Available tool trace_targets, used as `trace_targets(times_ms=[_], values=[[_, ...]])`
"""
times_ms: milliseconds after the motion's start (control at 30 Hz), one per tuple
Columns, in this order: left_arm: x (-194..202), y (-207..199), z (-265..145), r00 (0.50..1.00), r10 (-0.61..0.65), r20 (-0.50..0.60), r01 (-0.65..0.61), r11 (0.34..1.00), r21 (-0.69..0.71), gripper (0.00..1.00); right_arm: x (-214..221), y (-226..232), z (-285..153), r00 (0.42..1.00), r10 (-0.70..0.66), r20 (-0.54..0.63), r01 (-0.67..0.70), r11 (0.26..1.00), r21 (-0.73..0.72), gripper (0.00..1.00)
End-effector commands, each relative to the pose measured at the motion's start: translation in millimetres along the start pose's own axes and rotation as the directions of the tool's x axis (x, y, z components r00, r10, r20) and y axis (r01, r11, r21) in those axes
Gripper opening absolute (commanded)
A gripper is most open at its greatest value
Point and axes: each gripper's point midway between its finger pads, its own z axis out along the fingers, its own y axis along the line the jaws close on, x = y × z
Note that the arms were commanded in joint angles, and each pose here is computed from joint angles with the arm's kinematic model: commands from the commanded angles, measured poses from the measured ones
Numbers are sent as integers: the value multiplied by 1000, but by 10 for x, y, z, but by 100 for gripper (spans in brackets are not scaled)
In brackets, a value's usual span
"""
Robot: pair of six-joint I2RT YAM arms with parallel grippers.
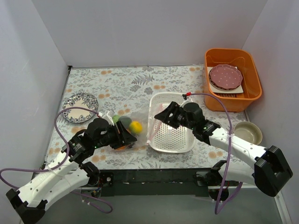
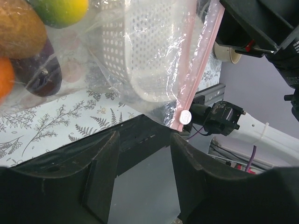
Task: Place the food in the zip-top bag and seal the zipper
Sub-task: Zip the zipper food storage bag at the center of the board.
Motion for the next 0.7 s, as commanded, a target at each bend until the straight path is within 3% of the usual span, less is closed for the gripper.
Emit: trace_targets(times_ms=[0,67,133,167,200,267,333,600,667], values=[[41,-66,28,1000,-17,-25,18,999,40,46,-31,228,8,1000,4,-12,-5,995,-99,53],[37,-95,44,1000,-18,-25,19,998,56,47,2,222,25,1000,2,-28,-5,995,-105,40],[50,-116,76,999,-22,-36,24,997,68,47,24,219,29,999,5,-39,-9,994,-107,39],[49,-128,81,999,-25,-37,28,997,75,47,39,231,26,999,4,-46,-10,993,-117,45],[60,-116,96,999,-32,-40,35,996,76,47,49,230,23,999,7,-51,-13,993,-118,59],[43,-155,98,999,-37,-31,40,994,98,48,79,201,22,998,13,-62,-20,994,-112,66],[49,-144,117,999,-43,-32,46,994,100,48,89,181,12,998,15,-66,-22,995,-100,82],[75,-122,152,998,-41,-46,45,994,95,48,137,81,66,996,28,-88,-33,998,-58,85],[82,-127,160,998,-41,-51,46,994,99,48,163,79,93,994,27,-106,-34,998,-57,80]])
